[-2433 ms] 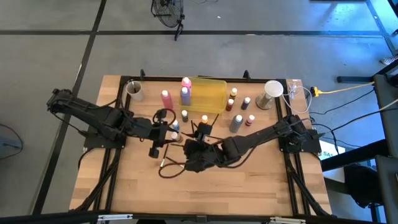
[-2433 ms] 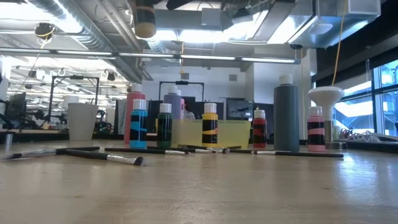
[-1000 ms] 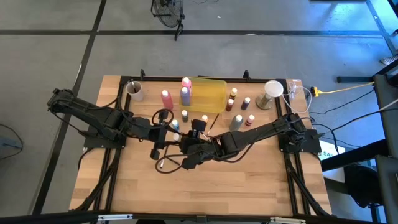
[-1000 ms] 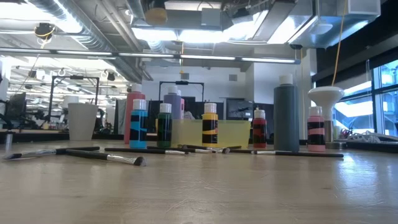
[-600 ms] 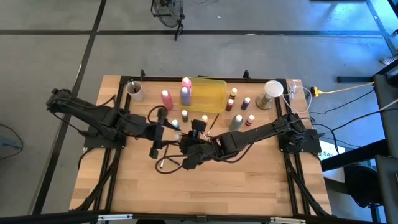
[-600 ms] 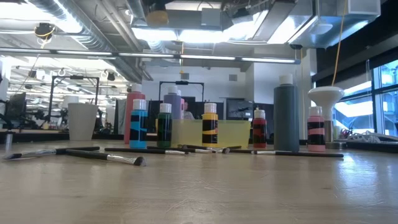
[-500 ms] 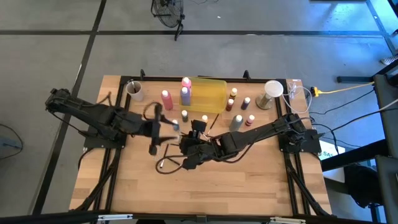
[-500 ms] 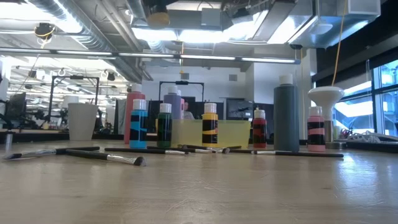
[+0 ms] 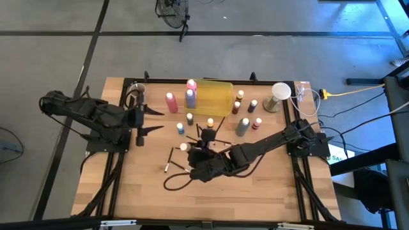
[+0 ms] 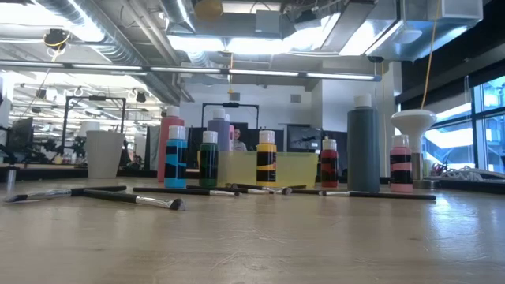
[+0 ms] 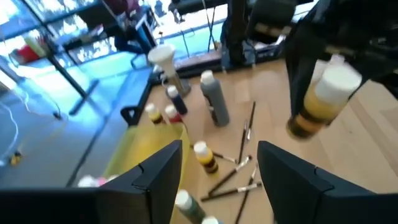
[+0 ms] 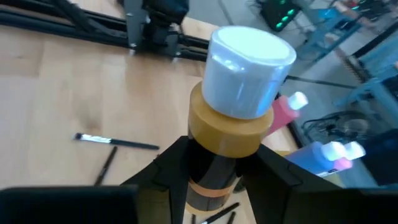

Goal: Pick & Place Paint Supplies
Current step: Put the small dark yellow paint bottle into the yellow bin

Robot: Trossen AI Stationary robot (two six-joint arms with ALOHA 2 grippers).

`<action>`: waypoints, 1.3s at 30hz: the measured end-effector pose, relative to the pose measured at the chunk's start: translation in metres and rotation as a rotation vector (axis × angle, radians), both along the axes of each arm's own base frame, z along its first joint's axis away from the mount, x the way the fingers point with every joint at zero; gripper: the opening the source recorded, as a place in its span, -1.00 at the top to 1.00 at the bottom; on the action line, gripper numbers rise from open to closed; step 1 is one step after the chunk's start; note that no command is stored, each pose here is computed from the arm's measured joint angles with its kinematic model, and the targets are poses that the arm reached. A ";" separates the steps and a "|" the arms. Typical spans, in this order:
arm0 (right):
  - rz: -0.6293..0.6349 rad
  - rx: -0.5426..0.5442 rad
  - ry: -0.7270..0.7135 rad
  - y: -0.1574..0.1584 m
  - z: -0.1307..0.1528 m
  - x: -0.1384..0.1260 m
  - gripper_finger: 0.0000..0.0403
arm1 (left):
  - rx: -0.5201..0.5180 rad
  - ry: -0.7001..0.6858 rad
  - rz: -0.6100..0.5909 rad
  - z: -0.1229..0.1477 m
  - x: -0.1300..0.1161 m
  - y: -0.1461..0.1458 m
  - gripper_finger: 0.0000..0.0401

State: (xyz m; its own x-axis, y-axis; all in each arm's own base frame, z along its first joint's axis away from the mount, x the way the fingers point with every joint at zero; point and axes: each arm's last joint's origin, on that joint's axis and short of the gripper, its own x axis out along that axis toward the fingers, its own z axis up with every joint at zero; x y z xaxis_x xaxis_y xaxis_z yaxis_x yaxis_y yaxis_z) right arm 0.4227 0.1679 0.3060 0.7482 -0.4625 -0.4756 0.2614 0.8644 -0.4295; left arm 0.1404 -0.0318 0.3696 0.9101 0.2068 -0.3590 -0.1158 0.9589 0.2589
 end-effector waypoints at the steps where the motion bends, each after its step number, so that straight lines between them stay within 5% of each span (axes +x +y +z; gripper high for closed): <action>1: -0.008 -0.011 -0.004 0.001 0.000 0.000 0.35 | -0.008 0.008 0.004 -0.001 -0.002 0.001 0.00; 16: 0.045 -0.069 -0.103 0.024 0.035 -0.009 0.39 | 0.018 -0.039 -0.052 -0.049 0.005 -0.003 0.04; 27: 0.082 -0.042 -0.133 0.024 0.039 -0.005 0.39 | -0.180 -0.278 -0.305 -0.075 0.020 -0.016 0.06; 39: 0.086 -0.039 -0.149 0.023 0.041 -0.003 0.39 | -0.070 -0.345 -0.278 -0.091 0.023 -0.015 0.14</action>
State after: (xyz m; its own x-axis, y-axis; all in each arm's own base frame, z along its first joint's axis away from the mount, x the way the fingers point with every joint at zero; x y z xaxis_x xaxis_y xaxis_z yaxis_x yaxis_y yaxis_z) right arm 0.4196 0.1912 0.3468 0.8469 -0.4095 -0.3392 0.2502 0.8698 -0.4252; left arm 0.1638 -0.0470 0.2788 0.9966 -0.0768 -0.0289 0.0809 0.9796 0.1841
